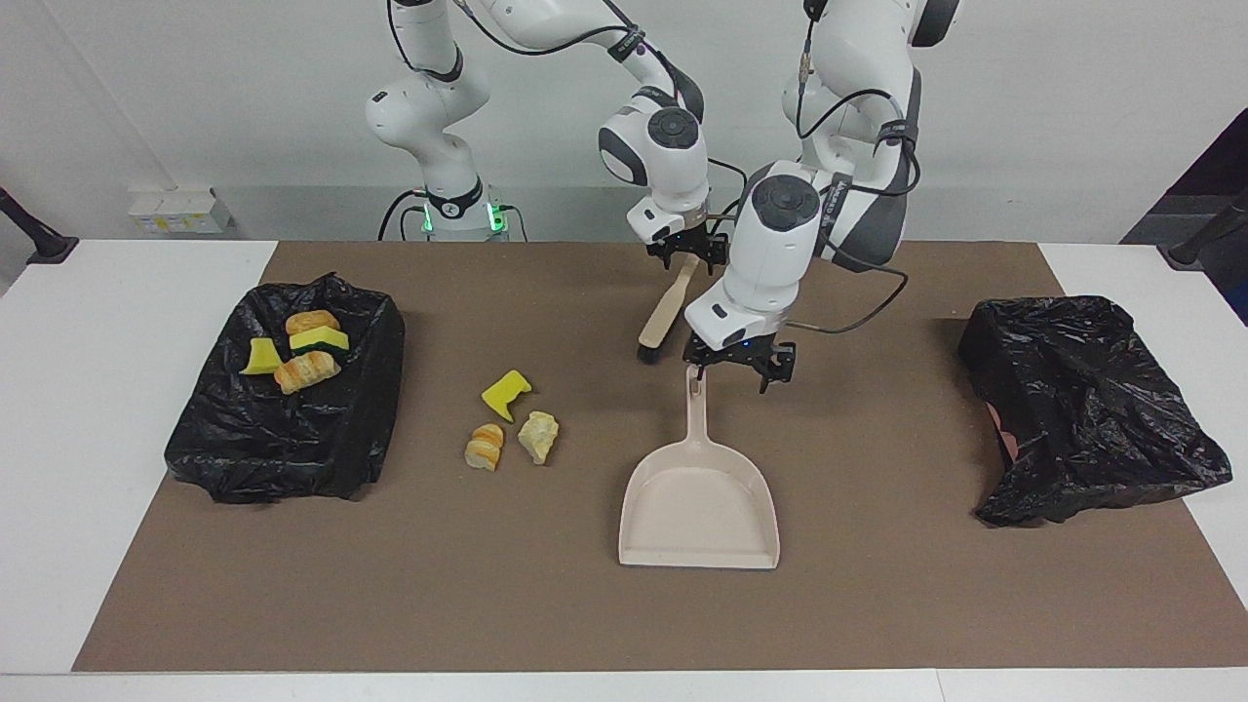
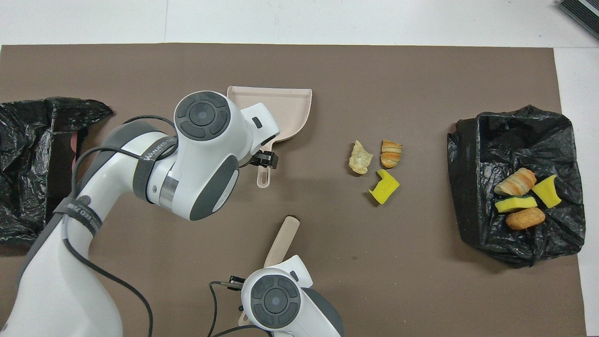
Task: Sweep and dump trash in bin
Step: 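Grasp the dustpan handle with the left gripper while the right gripper grasps the brush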
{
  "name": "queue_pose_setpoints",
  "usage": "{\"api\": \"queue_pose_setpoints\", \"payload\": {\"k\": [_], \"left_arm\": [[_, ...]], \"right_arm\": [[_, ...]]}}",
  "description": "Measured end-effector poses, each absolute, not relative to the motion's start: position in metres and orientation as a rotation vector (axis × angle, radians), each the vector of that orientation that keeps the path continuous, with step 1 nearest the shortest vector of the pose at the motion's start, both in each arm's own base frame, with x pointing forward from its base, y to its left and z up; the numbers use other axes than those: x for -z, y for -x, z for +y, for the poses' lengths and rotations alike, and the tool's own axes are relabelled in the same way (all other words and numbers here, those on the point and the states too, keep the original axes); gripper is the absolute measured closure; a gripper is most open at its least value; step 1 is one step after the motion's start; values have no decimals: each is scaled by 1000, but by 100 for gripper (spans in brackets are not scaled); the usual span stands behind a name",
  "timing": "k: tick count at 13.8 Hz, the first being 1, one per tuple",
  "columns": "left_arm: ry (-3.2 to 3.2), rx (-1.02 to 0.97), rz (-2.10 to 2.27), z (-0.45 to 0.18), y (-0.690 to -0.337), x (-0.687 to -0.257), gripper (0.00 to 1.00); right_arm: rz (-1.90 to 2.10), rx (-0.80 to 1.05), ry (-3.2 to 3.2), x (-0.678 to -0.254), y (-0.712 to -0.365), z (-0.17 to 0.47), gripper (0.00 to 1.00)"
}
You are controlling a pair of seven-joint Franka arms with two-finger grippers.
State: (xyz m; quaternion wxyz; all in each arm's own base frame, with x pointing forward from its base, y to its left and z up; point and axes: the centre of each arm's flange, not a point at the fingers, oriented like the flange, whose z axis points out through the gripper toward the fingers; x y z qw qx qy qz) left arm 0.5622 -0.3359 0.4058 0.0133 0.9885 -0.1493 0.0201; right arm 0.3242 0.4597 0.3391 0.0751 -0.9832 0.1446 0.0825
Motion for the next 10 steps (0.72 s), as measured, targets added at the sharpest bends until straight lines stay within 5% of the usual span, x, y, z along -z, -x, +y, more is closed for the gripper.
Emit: {"api": "queue_pose_setpoints", "payload": {"k": [3, 6, 10], "left_arm": [[-3076, -71, -461, -346, -565, -383, 0], [-3082, -51, -457, -359, -560, -365, 0], [-3093, -36, -410, -363, -557, -363, 48]], "right_arm": [[365, -243, 2957, -338, -324, 459, 67], [325, -237, 2959, -337, -329, 456, 74], [291, -262, 3009, -335, -326, 453, 74]]}}
